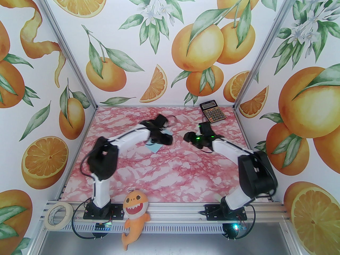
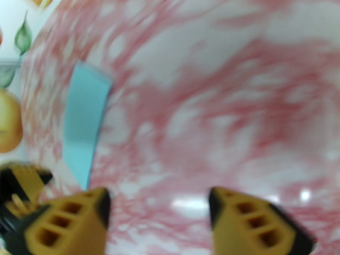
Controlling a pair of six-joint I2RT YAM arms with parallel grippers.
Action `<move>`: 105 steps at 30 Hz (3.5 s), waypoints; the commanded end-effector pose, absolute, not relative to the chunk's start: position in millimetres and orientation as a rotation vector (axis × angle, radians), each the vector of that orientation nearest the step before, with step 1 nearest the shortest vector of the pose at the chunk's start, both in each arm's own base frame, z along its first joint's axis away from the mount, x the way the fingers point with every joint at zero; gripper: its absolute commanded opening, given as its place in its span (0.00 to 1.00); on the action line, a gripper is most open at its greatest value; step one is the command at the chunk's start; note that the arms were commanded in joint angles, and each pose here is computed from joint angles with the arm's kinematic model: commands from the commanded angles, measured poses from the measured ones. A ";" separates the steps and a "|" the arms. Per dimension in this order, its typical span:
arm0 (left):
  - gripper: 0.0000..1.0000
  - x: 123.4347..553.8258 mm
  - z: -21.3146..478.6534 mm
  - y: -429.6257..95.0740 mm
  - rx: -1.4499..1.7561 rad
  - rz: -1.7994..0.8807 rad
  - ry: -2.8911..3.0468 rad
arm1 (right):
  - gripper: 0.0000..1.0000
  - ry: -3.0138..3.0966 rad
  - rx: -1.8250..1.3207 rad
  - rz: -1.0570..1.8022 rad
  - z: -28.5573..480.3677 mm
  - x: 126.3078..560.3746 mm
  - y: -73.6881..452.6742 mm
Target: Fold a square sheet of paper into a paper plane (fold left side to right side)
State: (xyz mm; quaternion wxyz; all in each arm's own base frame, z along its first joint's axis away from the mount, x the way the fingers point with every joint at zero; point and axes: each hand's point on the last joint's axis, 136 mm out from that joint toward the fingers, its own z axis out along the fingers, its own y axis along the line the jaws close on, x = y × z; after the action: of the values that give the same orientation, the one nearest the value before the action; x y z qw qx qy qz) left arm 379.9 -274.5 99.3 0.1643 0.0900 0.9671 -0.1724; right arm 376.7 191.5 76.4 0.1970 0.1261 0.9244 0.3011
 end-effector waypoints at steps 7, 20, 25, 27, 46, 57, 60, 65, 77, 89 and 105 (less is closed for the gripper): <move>0.78 399.2 80.2 -186.7 -0.050 -0.452 2.755 | 0.12 2.588 0.205 1.175 76.4 381.3 317.6; 0.79 400.6 76.2 -174.6 -0.124 -0.470 2.743 | 0.05 2.758 0.190 1.072 9.2 381.4 349.8; 0.79 397.1 74.2 -179.1 -0.127 -0.511 2.746 | 0.05 2.810 0.187 1.012 -2.6 383.0 322.0; 0.79 395.5 72.9 -184.1 -0.126 -0.546 2.751 | 0.05 2.818 0.171 0.981 -3.0 385.7 309.6; 0.81 408.8 38.0 -228.8 -0.193 -0.715 2.744 | 0.02 2.866 0.059 0.930 -5.8 371.9 296.6; 0.80 451.0 60.6 -251.4 -0.036 -0.748 2.619 | 0.23 2.720 0.092 0.958 47.0 381.9 296.4; 0.80 456.0 56.9 -261.1 0.010 -0.772 2.622 | 0.25 2.698 0.184 0.922 52.4 385.9 278.5; 0.79 438.0 35.5 -273.8 0.064 -0.820 2.679 | 0.31 2.703 0.269 0.870 44.2 392.8 248.1; 0.79 368.8 30.7 -280.0 0.055 -0.890 2.753 | 0.33 2.733 0.293 0.854 20.7 430.2 232.1; 0.80 342.6 47.3 -269.8 0.006 -0.850 2.754 | 0.33 2.743 0.186 0.888 32.6 431.5 257.1; 0.81 348.2 41.3 -258.8 -0.136 -0.816 2.760 | 0.08 2.727 0.171 0.965 47.1 385.8 274.2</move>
State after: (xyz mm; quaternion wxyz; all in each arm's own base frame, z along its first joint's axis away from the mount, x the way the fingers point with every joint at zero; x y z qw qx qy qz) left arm 347.0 -265.4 38.3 0.1224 -0.0336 0.9491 -0.2882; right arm 383.7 265.8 39.7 0.1155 0.0581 0.9419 0.3102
